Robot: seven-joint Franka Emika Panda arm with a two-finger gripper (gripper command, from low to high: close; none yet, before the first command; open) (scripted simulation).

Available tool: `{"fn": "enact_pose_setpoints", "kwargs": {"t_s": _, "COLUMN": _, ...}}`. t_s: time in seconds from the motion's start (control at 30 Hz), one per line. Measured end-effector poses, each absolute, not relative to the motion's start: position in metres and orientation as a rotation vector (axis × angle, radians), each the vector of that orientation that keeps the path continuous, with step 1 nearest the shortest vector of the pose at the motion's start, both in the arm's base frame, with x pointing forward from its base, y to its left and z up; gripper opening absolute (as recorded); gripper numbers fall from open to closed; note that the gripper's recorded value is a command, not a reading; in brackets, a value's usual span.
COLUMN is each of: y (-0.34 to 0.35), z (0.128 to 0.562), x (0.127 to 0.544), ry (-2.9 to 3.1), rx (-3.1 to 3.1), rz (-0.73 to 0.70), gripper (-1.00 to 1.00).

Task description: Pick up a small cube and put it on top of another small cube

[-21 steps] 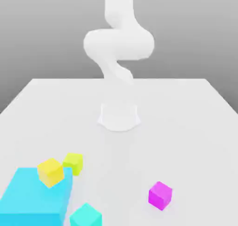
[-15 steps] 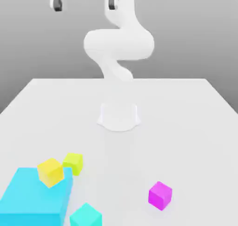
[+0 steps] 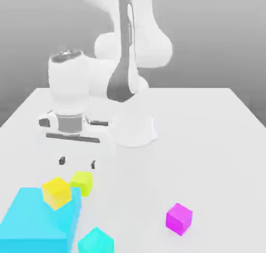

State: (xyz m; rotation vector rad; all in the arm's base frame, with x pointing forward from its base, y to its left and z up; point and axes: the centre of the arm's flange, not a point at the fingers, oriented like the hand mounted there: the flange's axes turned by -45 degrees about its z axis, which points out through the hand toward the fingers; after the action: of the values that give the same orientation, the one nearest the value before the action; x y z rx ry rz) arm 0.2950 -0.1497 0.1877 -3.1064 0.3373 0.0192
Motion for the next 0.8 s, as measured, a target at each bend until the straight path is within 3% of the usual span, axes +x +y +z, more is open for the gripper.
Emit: {"fn": "enact_pose_setpoints", "kwargs": {"t_s": 0.8, "y": -0.153, "z": 0.136, "x": 0.294, "ry": 0.343, "rx": -3.091, "rz": 0.043, "gripper": 0.00}}
